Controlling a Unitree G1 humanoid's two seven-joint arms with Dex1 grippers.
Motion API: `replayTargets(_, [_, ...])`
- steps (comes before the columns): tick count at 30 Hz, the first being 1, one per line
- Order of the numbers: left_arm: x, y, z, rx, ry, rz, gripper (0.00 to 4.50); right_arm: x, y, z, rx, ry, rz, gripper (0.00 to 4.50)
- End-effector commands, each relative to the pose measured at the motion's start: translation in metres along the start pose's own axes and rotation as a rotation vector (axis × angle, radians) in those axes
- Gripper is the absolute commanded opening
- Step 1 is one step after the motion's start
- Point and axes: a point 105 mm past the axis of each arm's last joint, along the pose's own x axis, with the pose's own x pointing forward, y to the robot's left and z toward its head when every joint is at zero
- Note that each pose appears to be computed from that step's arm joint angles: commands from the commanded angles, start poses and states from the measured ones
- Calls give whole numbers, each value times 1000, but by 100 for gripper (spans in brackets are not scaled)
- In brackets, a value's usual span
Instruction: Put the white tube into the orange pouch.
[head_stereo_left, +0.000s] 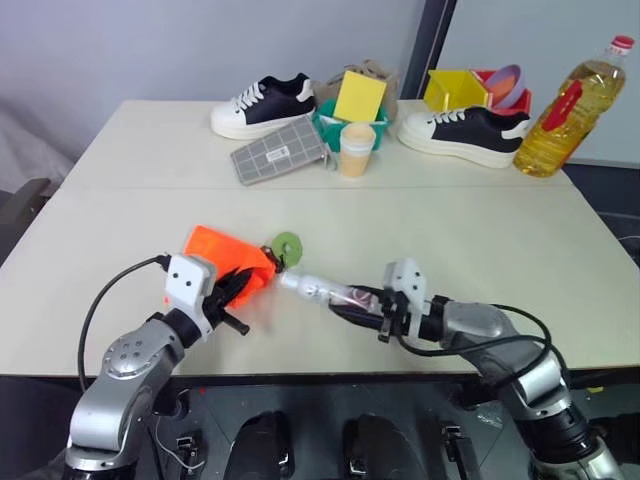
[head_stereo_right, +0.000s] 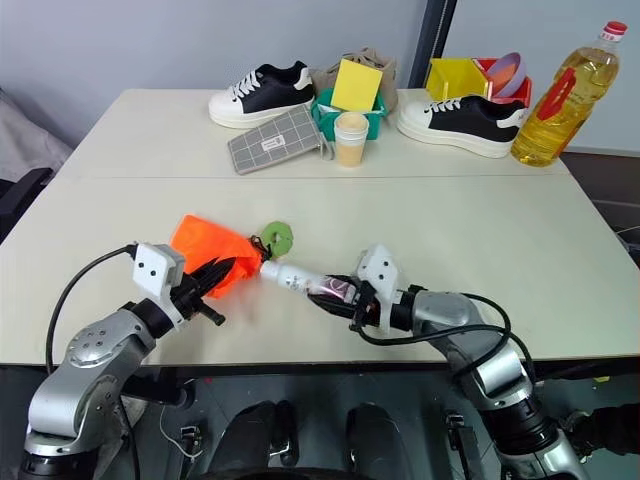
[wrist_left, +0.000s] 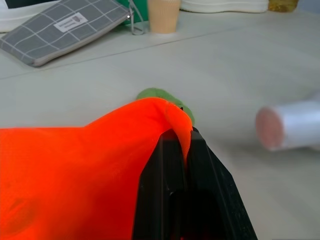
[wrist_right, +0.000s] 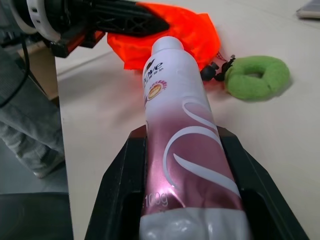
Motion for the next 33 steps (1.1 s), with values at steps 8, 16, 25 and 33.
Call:
replayTargets(8, [-2,-20,18,25,-50,-106,0,41,-2,10,-57,-30,33,100])
replayTargets(16, [4,-36,20,11,-51,-188,0,64,1,24,-48,-70,94,100])
replayTargets(25, [9,-59,27,-4,-59,-313,0,94,3,29,-63,-37,128,100])
replayTargets(33, [6,-73,24,-28,-33,-378,0,115,10,29,-101,22,169,100])
